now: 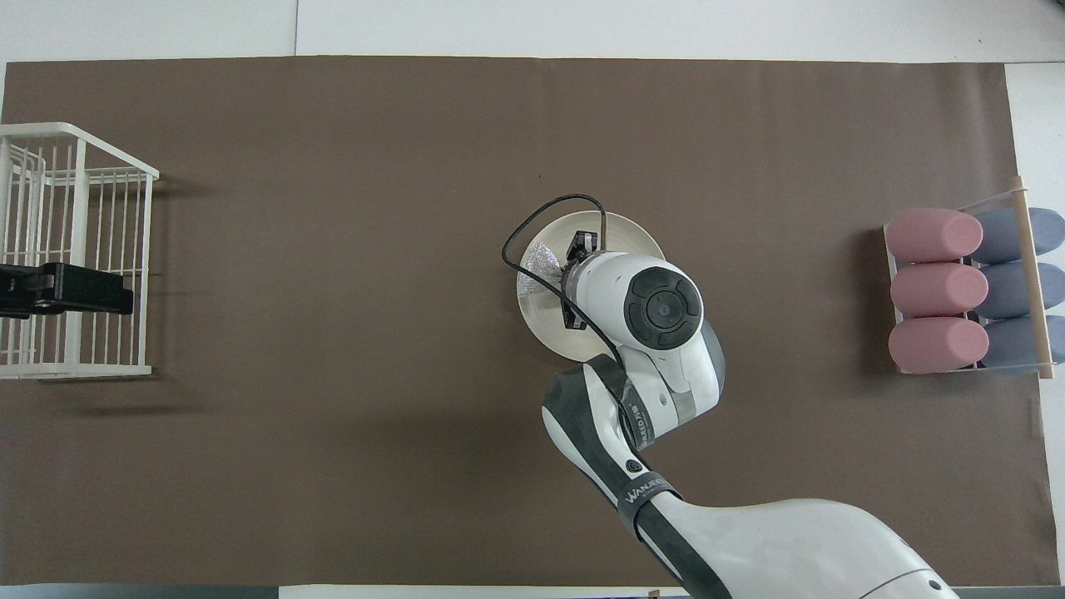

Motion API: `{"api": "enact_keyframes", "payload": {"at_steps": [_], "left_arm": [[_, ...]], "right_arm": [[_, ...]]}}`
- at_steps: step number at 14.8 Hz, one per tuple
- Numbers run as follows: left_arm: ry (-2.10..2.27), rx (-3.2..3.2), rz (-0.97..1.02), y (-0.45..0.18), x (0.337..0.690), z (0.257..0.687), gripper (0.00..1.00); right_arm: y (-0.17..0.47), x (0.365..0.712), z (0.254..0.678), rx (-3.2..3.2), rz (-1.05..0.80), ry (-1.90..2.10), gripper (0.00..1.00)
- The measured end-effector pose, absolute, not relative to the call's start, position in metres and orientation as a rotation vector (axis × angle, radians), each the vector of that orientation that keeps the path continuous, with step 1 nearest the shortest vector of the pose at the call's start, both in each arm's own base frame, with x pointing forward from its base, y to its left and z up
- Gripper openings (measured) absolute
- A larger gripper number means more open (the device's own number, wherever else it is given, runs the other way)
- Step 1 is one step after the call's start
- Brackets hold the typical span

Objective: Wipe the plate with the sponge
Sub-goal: 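Keep rubbing the sponge in circles over the plate with the right gripper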

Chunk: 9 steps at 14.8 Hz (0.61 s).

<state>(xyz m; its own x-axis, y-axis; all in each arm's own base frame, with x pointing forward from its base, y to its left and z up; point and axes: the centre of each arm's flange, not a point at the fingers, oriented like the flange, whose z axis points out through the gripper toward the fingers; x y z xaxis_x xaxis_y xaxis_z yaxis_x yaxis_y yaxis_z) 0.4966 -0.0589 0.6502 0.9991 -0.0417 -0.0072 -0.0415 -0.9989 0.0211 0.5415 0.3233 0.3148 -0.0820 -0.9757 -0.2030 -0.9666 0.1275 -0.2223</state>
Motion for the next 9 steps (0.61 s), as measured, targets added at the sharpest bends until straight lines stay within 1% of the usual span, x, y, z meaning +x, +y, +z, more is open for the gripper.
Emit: {"api": "enact_keyframes", "payload": {"at_steps": [5,9], "left_arm": [[-0.062,3.120,-0.012,-0.058,0.497,0.650,1.00],[-0.063,3.120,-0.012,-0.059,0.497,0.650,1.00]], "right_arm": [[0.325,0.530,0.299,-1.929,-0.033,2.124,0.11],[0.312,0.536,0.298,-1.908,-0.038,2.149,0.11]]}}
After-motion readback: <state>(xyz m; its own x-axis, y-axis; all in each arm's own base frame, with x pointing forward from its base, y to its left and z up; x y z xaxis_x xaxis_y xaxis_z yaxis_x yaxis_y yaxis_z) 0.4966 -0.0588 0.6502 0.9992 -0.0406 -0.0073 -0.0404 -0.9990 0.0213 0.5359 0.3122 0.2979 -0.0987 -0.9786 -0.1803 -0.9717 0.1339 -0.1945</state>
